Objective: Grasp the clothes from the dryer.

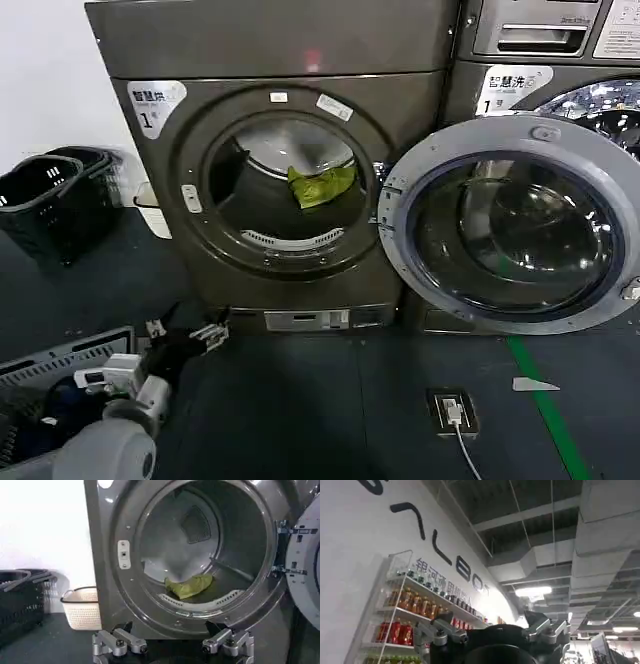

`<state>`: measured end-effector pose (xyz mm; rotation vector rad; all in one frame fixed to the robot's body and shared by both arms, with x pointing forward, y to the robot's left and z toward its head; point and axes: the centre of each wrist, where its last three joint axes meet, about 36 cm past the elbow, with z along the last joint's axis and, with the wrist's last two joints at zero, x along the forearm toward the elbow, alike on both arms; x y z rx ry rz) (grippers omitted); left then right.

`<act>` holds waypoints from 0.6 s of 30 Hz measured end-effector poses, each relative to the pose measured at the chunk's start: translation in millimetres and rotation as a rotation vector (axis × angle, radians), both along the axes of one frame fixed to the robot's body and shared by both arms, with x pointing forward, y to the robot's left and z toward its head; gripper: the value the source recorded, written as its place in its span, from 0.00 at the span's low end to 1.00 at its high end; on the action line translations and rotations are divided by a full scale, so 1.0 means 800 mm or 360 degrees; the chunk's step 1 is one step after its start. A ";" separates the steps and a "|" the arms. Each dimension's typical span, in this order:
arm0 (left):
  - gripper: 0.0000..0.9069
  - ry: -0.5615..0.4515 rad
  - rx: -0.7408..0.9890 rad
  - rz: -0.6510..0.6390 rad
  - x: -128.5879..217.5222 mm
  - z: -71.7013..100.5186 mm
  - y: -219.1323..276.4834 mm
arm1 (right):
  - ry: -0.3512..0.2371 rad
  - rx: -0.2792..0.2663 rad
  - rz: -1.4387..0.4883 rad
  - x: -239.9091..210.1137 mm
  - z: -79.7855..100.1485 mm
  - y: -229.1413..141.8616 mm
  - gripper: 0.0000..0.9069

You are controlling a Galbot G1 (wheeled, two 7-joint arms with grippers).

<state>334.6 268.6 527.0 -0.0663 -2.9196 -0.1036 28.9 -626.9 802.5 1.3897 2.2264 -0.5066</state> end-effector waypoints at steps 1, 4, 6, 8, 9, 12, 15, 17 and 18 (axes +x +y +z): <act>1.00 -0.0001 0.0002 -0.0001 0.000 0.000 0.000 | -0.0006 -0.0006 0.0004 -0.001 0.000 0.000 1.00; 1.00 -0.0015 0.0002 -0.0019 0.000 0.002 -0.001 | -0.0027 -0.0028 0.0010 -0.004 0.001 0.001 1.00; 1.00 -0.0030 0.0001 -0.0030 -0.001 0.004 -0.002 | -0.0042 -0.0039 0.0000 -0.007 0.002 0.000 1.00; 1.00 -0.0040 -0.0002 -0.0035 -0.002 0.006 -0.003 | -0.0054 -0.0044 -0.0010 -0.009 0.003 0.000 1.00; 1.00 -0.0044 -0.0002 -0.0037 -0.003 0.007 -0.004 | -0.0060 -0.0050 -0.0012 -0.010 0.003 0.000 1.00; 1.00 -0.0059 0.0000 -0.0043 -0.004 0.009 -0.004 | -0.0070 -0.0068 -0.0009 -0.012 0.003 0.000 1.00; 1.00 -0.0073 0.0000 -0.0047 -0.004 0.010 -0.005 | -0.0077 -0.0077 -0.0007 -0.013 0.003 0.000 1.00; 1.00 -0.0085 0.0003 -0.0055 -0.004 0.009 -0.005 | -0.0082 -0.0080 -0.0007 -0.013 0.003 0.000 1.00; 1.00 -0.0087 0.0001 -0.0060 -0.004 0.009 -0.006 | -0.0084 -0.0082 -0.0008 -0.014 0.003 0.000 1.00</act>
